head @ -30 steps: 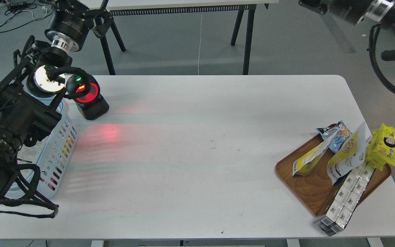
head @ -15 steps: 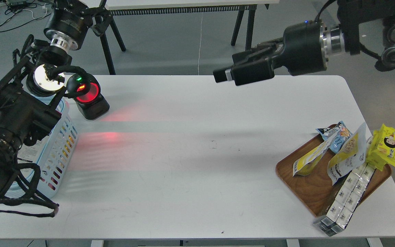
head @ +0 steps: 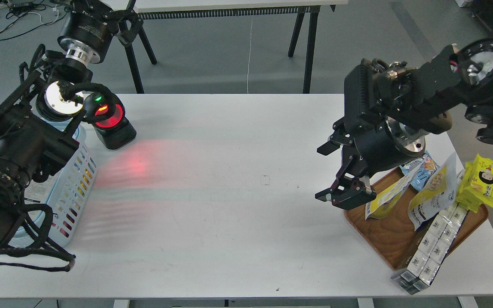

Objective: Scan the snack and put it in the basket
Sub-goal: 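Lower the right gripper and grasp the yellow snack pouch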

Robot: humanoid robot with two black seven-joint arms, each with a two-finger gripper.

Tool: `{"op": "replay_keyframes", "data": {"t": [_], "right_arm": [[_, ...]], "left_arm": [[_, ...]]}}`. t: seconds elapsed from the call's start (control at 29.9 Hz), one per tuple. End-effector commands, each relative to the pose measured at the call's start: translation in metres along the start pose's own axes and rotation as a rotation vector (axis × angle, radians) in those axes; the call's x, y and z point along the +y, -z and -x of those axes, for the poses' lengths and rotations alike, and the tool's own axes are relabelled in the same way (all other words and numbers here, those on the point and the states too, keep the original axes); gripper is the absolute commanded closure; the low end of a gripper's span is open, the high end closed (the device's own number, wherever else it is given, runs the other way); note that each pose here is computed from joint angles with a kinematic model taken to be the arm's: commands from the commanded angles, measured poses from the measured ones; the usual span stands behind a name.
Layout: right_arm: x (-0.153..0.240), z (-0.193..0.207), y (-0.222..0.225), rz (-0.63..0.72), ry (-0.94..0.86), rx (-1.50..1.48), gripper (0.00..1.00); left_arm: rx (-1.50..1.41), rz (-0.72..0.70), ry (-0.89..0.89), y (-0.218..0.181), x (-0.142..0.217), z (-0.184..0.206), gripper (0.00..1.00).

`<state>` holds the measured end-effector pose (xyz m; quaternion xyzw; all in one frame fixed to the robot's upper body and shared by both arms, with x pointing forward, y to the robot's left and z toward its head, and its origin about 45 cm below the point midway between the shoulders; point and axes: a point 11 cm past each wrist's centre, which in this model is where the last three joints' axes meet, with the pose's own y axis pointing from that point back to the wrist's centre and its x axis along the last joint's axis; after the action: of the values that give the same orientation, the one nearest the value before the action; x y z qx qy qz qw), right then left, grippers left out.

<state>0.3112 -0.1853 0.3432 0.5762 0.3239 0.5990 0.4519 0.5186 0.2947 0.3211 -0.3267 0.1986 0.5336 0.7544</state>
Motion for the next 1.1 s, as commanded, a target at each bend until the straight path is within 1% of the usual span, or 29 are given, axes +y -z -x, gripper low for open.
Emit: {"op": "replay_keyframes", "data": {"t": [0.0,0.13,0.2,0.44,0.74,0.87,1.07], "right_arm": [[-0.011,0.027,0.001,0.005,0.076,0.088,0.08],[-0.014,0.047,0.001,0.005,0.115,0.113,0.08],[-0.016,0.063,0.004,-0.007,0.133,0.106,0.08],[-0.017,0.097,0.005,0.002,0.196,0.226,0.08],[-0.024,0.125,0.007,-0.007,0.211,0.149,0.14],[-0.025,0.137,-0.004,0.019,0.235,0.121,0.18],[-0.030,0.152,-0.027,0.065,0.284,0.095,0.19]], "left_arm": [[0.000,0.003,0.001,-0.002,-0.001,0.000,0.00],[-0.002,0.005,0.000,-0.003,0.000,0.000,0.00],[-0.002,0.004,-0.001,-0.003,0.000,-0.001,0.00],[-0.003,0.004,-0.003,-0.003,0.000,-0.001,0.00],[-0.002,0.002,-0.004,-0.001,0.001,-0.002,0.00],[-0.002,0.002,-0.005,-0.001,0.001,-0.002,0.00],[-0.001,0.001,-0.004,-0.001,0.001,-0.002,0.00]]}}
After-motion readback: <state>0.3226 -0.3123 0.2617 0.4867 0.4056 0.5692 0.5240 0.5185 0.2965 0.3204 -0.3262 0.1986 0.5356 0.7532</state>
